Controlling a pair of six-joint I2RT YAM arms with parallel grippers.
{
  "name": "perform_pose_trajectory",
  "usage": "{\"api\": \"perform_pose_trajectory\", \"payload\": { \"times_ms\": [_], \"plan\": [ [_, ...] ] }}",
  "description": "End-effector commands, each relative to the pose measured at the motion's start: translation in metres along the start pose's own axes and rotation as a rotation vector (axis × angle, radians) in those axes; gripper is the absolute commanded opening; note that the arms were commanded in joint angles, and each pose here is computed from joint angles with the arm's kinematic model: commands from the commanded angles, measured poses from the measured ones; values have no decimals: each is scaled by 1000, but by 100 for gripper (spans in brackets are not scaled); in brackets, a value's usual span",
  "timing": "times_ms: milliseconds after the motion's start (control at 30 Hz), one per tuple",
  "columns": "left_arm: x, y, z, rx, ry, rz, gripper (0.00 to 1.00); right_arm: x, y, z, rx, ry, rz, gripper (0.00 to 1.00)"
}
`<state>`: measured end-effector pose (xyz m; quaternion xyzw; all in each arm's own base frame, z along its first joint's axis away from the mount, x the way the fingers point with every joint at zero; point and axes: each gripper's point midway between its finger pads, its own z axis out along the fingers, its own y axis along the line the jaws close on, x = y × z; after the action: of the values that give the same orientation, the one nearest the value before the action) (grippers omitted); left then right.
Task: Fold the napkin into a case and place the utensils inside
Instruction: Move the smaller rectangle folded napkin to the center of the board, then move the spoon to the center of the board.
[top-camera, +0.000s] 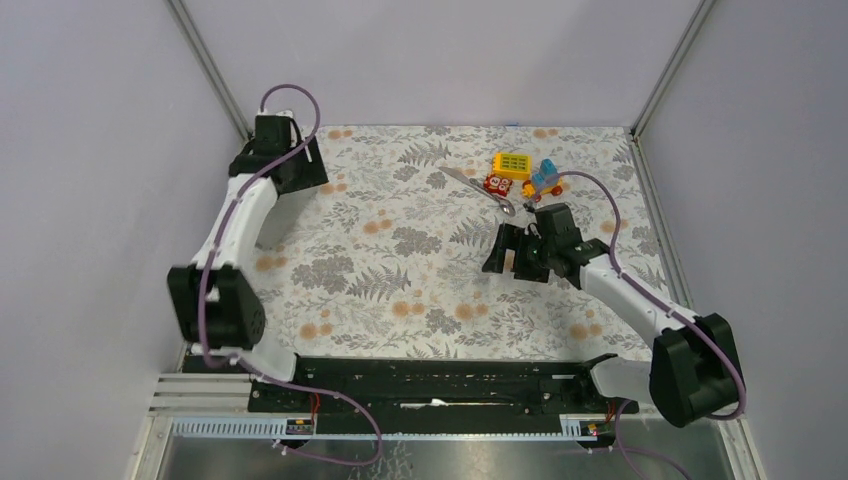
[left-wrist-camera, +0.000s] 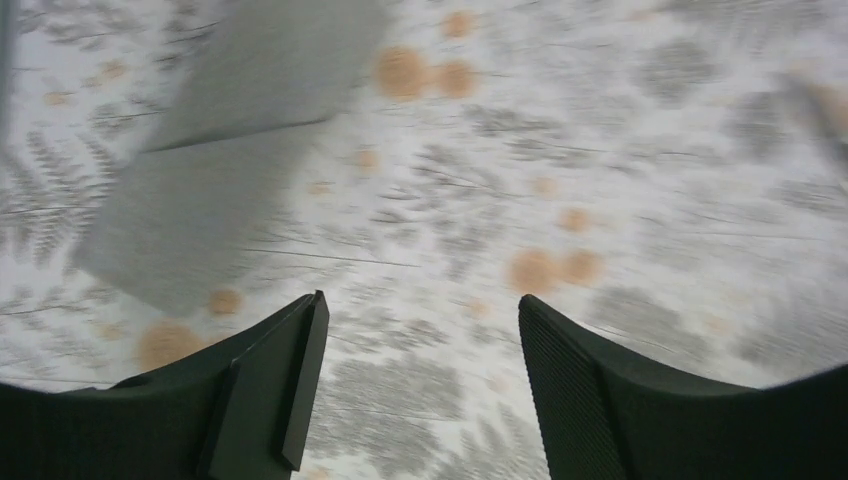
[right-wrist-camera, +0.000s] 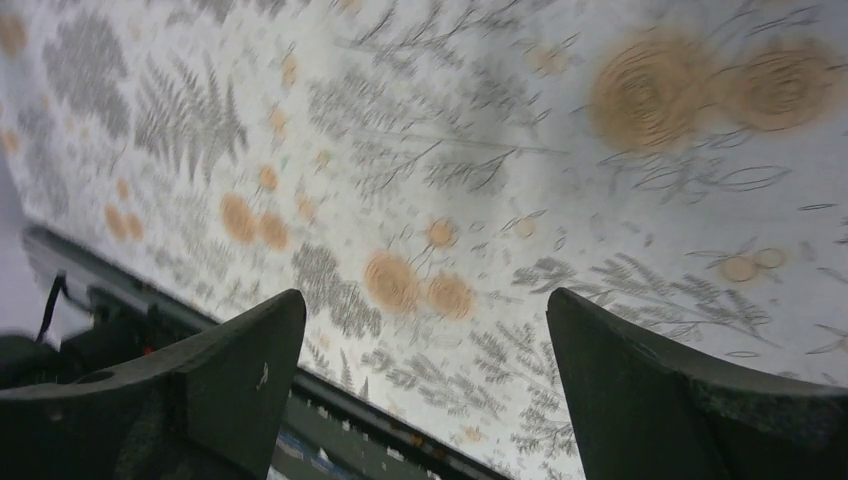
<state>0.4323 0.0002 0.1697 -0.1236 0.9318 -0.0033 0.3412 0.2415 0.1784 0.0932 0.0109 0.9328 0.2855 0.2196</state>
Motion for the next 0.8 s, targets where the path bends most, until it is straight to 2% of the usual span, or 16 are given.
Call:
{"api": "perform_pose_trajectory", "payload": {
  "times_ms": [0, 67, 133, 200, 300, 500, 767],
  "plan": [
    [5, -71, -72, 372, -82, -64, 79, -64, -24, 6, 193, -219, 155, 98],
    [22, -86, -93, 459, -72, -51, 79, -92, -26, 13, 221, -298, 188, 99],
    [40, -98, -111, 537, -56, -30, 79, -125, -22, 26, 204, -358, 92, 99],
    [58, -109, -132, 634, -43, -10, 79, -158, -20, 37, 229, -344, -17, 98],
    [85, -118, -158, 740, -22, -5, 80, -183, -18, 62, 232, -249, -203, 93],
    [117, -127, -191, 875, -3, 15, 80, -205, -54, 86, 406, -137, -408, 86],
    [130, -126, -192, 899, 21, 30, 80, -209, -95, 88, 595, -34, -562, 84]
  ]
}}
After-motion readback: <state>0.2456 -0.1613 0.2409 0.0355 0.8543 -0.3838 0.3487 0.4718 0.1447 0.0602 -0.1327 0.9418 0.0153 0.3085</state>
